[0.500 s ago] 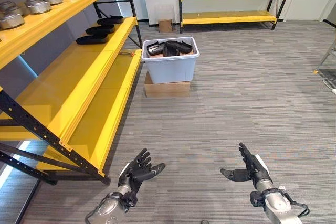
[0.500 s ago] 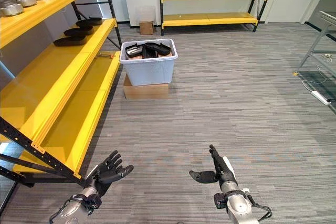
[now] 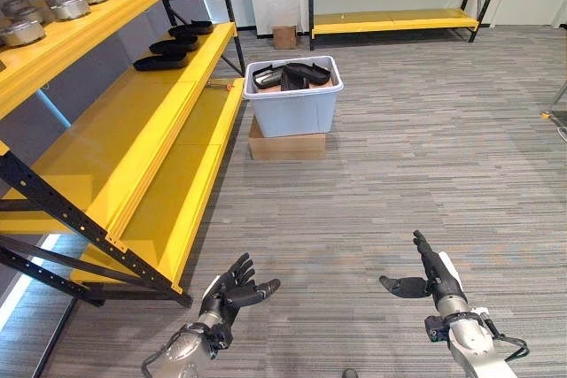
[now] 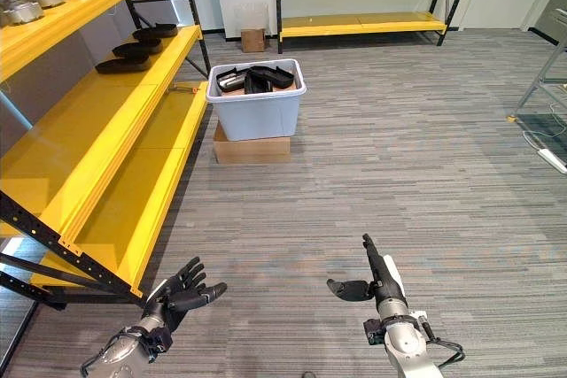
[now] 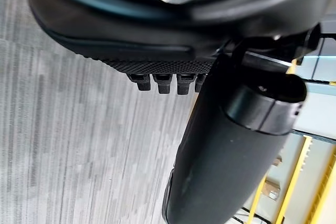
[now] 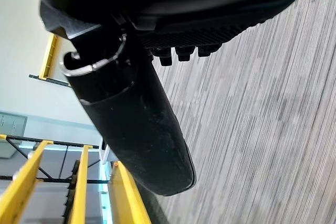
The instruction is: Move parts from the plastic box to the shelf.
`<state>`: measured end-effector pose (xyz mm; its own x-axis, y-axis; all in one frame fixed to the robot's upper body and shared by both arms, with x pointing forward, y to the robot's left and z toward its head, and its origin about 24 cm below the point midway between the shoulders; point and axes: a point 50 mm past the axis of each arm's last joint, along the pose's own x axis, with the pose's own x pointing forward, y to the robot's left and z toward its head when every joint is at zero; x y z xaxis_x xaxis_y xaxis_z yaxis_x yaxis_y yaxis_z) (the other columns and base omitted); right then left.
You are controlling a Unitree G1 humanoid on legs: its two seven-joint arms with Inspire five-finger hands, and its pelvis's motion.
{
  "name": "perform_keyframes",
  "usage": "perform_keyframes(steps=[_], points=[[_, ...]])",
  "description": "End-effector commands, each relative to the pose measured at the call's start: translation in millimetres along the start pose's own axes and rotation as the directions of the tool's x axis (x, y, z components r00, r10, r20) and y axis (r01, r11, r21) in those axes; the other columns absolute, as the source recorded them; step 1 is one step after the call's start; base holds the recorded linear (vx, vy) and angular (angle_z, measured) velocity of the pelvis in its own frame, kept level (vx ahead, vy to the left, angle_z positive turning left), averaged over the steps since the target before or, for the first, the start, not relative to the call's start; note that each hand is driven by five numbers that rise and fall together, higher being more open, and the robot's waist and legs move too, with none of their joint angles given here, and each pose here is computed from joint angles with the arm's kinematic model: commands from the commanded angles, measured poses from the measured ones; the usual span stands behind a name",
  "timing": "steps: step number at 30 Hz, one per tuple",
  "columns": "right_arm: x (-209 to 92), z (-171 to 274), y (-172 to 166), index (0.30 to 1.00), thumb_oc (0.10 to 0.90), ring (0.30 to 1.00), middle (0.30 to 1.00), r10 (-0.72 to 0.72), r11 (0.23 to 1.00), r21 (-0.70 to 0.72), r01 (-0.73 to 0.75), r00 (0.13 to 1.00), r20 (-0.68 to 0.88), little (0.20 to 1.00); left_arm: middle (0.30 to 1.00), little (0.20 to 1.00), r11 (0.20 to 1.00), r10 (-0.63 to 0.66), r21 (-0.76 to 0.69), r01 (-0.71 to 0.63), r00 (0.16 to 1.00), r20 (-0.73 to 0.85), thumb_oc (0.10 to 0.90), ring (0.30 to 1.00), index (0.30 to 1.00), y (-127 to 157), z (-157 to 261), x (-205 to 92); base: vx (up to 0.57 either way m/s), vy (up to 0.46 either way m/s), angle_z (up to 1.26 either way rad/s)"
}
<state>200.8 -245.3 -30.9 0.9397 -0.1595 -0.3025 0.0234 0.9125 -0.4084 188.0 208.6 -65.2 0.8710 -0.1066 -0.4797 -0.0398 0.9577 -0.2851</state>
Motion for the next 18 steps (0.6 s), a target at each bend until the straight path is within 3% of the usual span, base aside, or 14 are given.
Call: perform_keyframes(steps=[1, 7, 12, 18], points=[[14.6, 70.2, -28.6, 1.000, 0.900, 1.000, 1.000, -0.135, 0.986, -0.041, 0.161, 0.922, 0.363, 1.000, 1.000, 1.000, 0.994, -0.060, 0.102, 0.041, 0.979, 0.196, 0.900, 1.000, 1.000, 6.6, 62.8, 7.1, 0.05, 0.112, 0.01], [19.2, 74.5, -29.6, 1.000, 0.900, 1.000, 1.000, -0.176, 0.978, -0.037, 0.205, 0.909, 0.377, 1.000, 1.000, 1.000, 0.991, -0.082, 0.117, 0.068, 0.989, 0.120, 0.900, 1.000, 1.000, 6.2, 50.4, 8.3, 0.06, 0.161, 0.02], [20.9, 72.9, -32.3, 1.000, 0.900, 1.000, 1.000, -0.261, 0.965, 0.086, 0.247, 0.902, 0.344, 1.000, 1.000, 1.000, 0.987, -0.086, 0.150, 0.066, 0.987, 0.134, 0.900, 1.000, 1.000, 6.4, 52.4, 5.7, 0.04, 0.183, 0.00], [22.5, 67.1, -24.5, 1.000, 0.900, 1.000, 1.000, -0.223, 0.971, 0.153, 0.184, 0.928, 0.299, 1.000, 1.000, 1.000, 0.984, -0.052, 0.177, 0.019, 0.981, 0.186, 0.900, 1.000, 1.000, 9.4, 62.5, 4.2, 0.04, 0.092, 0.01]])
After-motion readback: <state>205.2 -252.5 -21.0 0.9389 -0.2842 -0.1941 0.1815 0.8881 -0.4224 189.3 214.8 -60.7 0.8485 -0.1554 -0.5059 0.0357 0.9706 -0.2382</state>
